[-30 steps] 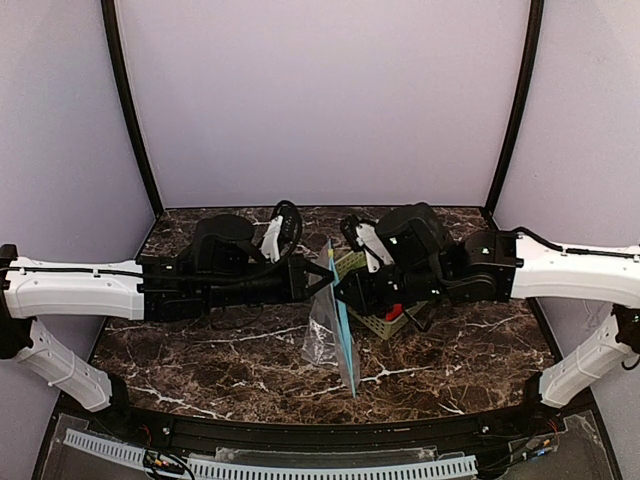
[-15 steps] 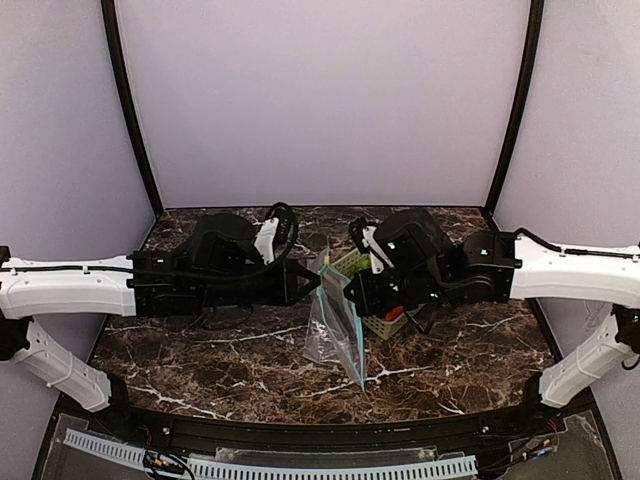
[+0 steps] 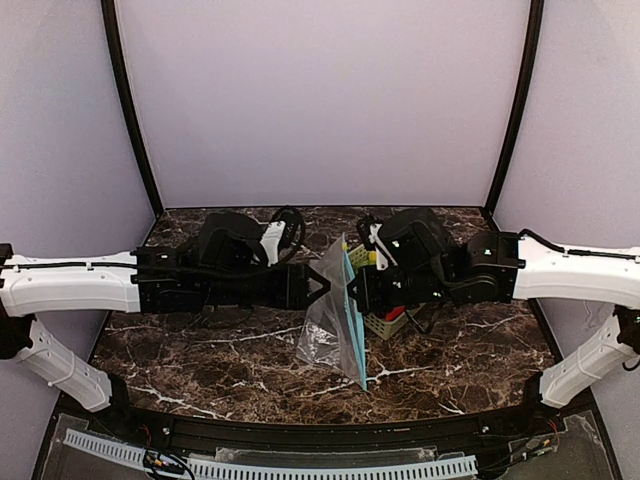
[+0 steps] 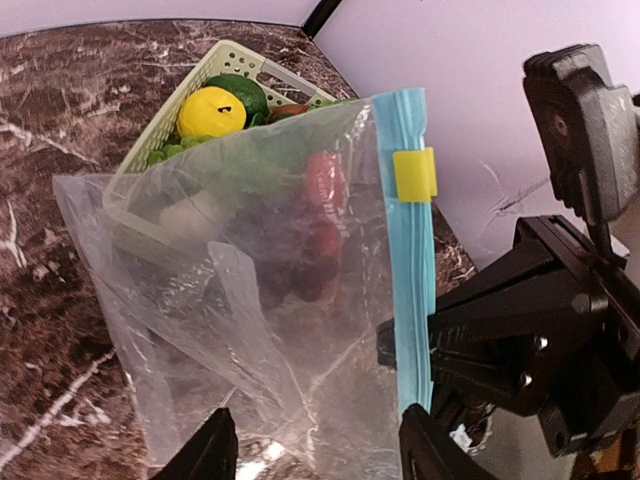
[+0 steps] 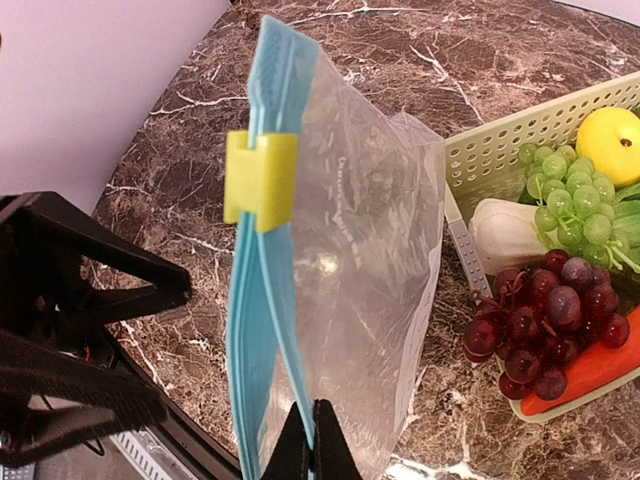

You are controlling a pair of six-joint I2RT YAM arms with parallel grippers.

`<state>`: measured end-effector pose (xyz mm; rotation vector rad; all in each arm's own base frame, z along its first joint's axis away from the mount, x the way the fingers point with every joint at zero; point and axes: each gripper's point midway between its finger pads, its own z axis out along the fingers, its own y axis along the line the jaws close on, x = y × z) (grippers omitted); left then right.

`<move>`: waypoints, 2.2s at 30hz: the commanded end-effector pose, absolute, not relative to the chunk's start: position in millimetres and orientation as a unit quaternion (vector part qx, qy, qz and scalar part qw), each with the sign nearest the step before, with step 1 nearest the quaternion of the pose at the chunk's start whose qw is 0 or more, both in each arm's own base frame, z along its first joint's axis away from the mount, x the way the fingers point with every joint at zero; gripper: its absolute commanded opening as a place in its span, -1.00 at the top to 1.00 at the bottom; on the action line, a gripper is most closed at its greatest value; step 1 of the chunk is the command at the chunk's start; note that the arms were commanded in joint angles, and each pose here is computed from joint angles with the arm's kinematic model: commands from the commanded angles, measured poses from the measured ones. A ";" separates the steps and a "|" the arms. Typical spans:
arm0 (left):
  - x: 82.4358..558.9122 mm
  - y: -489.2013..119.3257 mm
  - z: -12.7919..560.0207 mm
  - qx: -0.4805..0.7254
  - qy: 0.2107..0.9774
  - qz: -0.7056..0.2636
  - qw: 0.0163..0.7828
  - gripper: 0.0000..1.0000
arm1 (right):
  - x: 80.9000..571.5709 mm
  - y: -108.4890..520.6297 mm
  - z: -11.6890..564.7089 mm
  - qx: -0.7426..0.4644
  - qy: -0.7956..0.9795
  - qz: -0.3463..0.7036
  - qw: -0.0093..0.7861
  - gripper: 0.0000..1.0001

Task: Place the food in the zip-top bag and seal the zipper
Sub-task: Pass from the right arm to the left

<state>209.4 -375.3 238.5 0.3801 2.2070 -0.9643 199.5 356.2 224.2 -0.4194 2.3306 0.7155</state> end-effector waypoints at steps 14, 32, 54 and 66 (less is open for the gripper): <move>165.2 -415.5 227.9 0.162 0.848 -0.377 0.336 -0.85 | 204.9 370.3 231.5 -0.140 0.884 0.303 0.328 1.00; 174.4 -407.9 200.8 0.126 0.876 -0.329 0.331 -0.31 | 202.5 363.4 232.8 -0.130 0.883 0.309 0.330 1.00; 192.6 -369.2 183.7 0.104 0.899 -0.241 0.352 0.10 | 198.8 355.7 221.5 -0.125 0.889 0.302 0.320 1.00; 205.2 -366.7 185.3 0.100 0.895 -0.257 0.350 0.56 | 201.2 356.7 215.7 -0.126 0.893 0.290 0.319 1.00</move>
